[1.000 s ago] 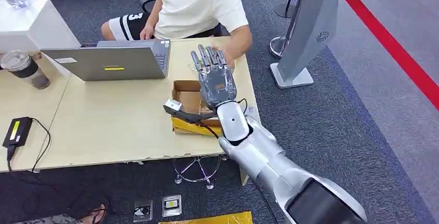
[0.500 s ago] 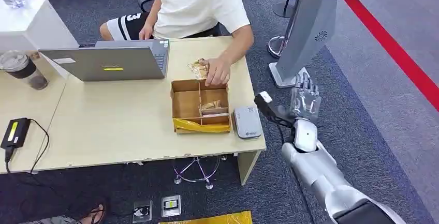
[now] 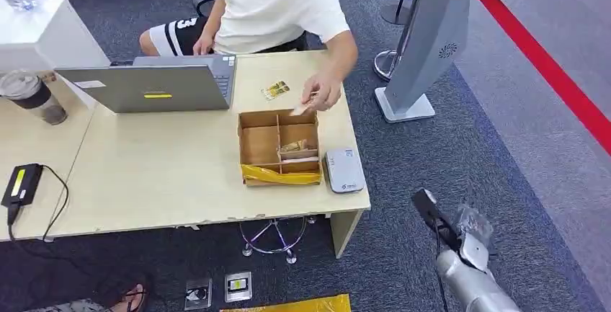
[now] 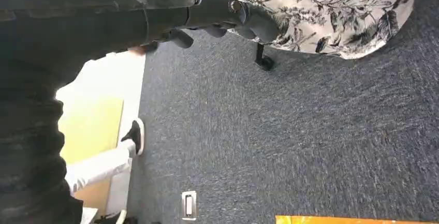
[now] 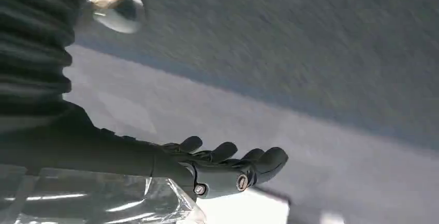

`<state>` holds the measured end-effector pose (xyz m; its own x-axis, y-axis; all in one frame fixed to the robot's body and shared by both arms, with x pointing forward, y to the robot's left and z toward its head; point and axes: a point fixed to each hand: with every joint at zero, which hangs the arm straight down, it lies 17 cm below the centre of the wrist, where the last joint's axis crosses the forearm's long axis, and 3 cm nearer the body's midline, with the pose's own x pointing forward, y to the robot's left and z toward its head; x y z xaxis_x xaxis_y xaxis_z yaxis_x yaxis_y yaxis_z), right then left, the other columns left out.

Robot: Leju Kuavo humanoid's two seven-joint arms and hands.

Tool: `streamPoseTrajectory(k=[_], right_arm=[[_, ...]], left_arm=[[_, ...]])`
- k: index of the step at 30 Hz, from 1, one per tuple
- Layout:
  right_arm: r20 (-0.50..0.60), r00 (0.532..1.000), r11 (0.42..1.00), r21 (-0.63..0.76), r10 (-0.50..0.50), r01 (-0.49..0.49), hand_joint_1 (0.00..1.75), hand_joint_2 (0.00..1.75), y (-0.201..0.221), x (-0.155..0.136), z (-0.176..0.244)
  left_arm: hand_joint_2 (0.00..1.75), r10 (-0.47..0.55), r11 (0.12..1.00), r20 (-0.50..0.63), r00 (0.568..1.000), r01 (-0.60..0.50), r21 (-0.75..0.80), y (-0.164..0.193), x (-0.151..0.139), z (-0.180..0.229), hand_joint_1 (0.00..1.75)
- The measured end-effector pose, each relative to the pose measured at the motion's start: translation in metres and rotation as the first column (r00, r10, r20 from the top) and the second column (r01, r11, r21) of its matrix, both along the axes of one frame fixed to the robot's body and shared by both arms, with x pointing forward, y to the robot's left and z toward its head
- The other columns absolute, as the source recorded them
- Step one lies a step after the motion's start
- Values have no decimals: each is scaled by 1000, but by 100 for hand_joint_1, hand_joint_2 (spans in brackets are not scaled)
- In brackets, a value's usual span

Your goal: Pass the card to the sensor for recognition and then transmit it.

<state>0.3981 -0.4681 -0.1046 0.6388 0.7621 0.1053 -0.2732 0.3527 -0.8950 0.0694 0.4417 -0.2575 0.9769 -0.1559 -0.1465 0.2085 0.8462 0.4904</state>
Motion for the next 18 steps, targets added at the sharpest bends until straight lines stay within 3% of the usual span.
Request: streamPoseTrajectory(k=[3,7,11,14,18], right_arm=[[-264,964,995,99,1,26,0,175,11,-65,-59],[-452,892,970,210,-16,124,0,175,40,-141,-107],[-665,728,935,340,165,98,0,175,98,-230,-146],[-677,710,949,313,194,39,0,175,115,-242,-152],[-629,757,962,274,177,3,0,175,117,-227,-149]], left_arm=[[175,-3,1000,6,1000,3,-5,2,2,0,0],[175,-9,1000,17,1000,9,-7,3,5,0,0],[175,-12,1000,18,1000,13,-9,3,5,0,0],[175,-10,1000,9,1000,10,-9,5,4,1,0],[175,-1,1000,14,1000,1,-6,5,6,1,0]])
